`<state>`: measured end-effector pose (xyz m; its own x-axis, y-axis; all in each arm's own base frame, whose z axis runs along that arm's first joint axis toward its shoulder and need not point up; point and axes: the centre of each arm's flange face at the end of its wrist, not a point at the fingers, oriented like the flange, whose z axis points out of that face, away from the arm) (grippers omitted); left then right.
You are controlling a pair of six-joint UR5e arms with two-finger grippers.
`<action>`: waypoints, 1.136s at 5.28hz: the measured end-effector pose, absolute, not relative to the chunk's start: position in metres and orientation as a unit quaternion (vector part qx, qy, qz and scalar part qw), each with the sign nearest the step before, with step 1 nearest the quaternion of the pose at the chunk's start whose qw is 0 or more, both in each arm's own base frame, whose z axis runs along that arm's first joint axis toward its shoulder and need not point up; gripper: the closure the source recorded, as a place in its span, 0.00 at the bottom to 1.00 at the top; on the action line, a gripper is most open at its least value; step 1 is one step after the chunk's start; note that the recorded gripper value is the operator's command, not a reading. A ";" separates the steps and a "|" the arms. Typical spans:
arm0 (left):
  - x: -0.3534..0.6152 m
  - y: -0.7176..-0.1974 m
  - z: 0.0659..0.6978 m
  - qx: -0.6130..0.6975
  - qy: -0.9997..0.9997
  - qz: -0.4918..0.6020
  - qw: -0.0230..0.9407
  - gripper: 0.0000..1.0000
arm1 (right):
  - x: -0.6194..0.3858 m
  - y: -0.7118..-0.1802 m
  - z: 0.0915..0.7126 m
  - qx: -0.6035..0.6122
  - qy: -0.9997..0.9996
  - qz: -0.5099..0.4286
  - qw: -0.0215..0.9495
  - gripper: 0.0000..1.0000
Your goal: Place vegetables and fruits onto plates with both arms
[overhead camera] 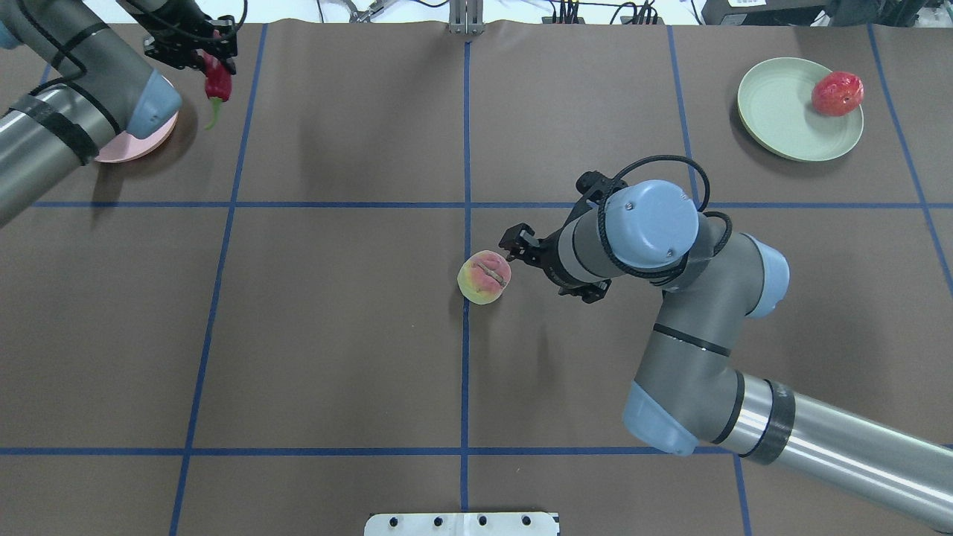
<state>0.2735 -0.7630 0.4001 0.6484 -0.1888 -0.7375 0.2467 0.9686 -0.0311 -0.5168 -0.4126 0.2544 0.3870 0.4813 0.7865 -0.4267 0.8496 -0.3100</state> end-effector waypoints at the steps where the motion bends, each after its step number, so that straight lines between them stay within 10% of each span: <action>1: 0.249 -0.773 0.434 0.035 0.357 -0.110 0.927 1.00 | -0.529 -0.403 0.248 -0.031 -0.481 0.283 0.829 0.00; 2: 0.238 -0.779 0.468 0.037 0.318 -0.095 0.943 0.01 | -0.533 -0.400 0.247 -0.032 -0.480 0.286 0.829 0.00; 6: 0.234 -0.763 0.534 0.031 0.289 -0.053 0.955 0.00 | -0.554 -0.409 0.231 -0.048 -0.481 0.318 0.816 0.00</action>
<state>0.2345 -0.7631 0.5337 0.8270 -0.0830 -0.5561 0.1188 0.9925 0.0285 -0.5538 -0.4087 0.2306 0.3356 0.5644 0.7542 -0.4720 0.7936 -0.3839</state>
